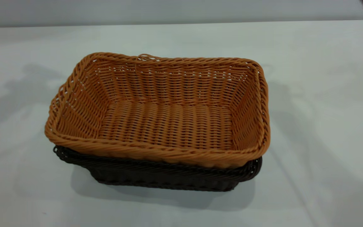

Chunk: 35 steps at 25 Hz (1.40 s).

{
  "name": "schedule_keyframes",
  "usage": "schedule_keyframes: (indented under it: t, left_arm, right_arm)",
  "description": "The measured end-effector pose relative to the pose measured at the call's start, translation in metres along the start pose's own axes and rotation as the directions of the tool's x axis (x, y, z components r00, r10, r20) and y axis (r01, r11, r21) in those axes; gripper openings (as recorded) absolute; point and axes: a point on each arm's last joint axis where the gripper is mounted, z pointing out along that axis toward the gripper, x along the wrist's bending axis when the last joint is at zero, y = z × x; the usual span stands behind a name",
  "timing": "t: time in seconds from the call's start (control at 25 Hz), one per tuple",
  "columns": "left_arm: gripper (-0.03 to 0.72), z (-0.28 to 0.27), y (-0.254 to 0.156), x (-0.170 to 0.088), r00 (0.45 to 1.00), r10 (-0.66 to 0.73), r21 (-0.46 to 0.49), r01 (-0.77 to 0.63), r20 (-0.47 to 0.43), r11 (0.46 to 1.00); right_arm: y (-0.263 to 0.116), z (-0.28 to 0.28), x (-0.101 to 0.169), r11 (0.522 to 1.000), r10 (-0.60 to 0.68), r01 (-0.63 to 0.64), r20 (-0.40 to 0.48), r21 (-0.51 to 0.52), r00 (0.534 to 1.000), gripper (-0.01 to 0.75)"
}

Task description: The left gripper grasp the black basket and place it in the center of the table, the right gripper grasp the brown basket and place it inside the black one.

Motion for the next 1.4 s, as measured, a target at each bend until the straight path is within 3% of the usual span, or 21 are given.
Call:
schedule_keyframes:
  t: [0.28,0.44,0.56,0.84,1.12,1.28,1.4]
  left_arm:
    - [0.548,-0.084,0.005,-0.033,1.0,-0.008,-0.059,0.007,-0.016,0.998]
    - [0.548,-0.122,0.001,-0.048,0.999,-0.031,-0.078,0.028,-0.039,0.997]
    - [0.548,-0.142,-0.004,-0.059,0.996,-0.079,-0.082,0.076,-0.035,0.994]
    - [0.548,-0.175,-0.02,-0.079,0.989,-0.151,-0.028,0.151,0.0,0.988]
    - [0.548,-0.181,-0.036,-0.082,0.982,-0.184,0.04,0.186,-0.048,0.982]
    - [0.548,-0.178,-0.059,-0.088,0.976,-0.21,0.082,0.214,-0.051,0.973]
    - [0.548,-0.175,-0.082,-0.094,0.974,-0.22,0.119,0.225,-0.052,0.967]
  right_arm:
    - [-0.029,-0.127,0.02,0.963,-0.038,0.03,-0.027,-0.266,0.999,0.594]
    - [-0.072,-0.191,0.031,0.918,-0.071,0.05,-0.04,-0.394,0.997,0.594]
    - [-0.111,-0.213,0.035,0.904,-0.093,0.067,-0.041,-0.423,0.995,0.594]
    - [-0.236,-0.239,0.038,0.86,-0.124,0.092,-0.03,-0.502,0.992,0.594]
    - [-0.373,-0.229,0.04,0.709,-0.169,0.091,-0.043,-0.699,0.985,0.594]
    - [-0.42,-0.212,0.036,0.672,-0.156,0.078,-0.037,-0.736,0.987,0.594]
    - [-0.431,-0.208,0.031,0.655,-0.115,0.068,-0.011,-0.752,0.993,0.594]
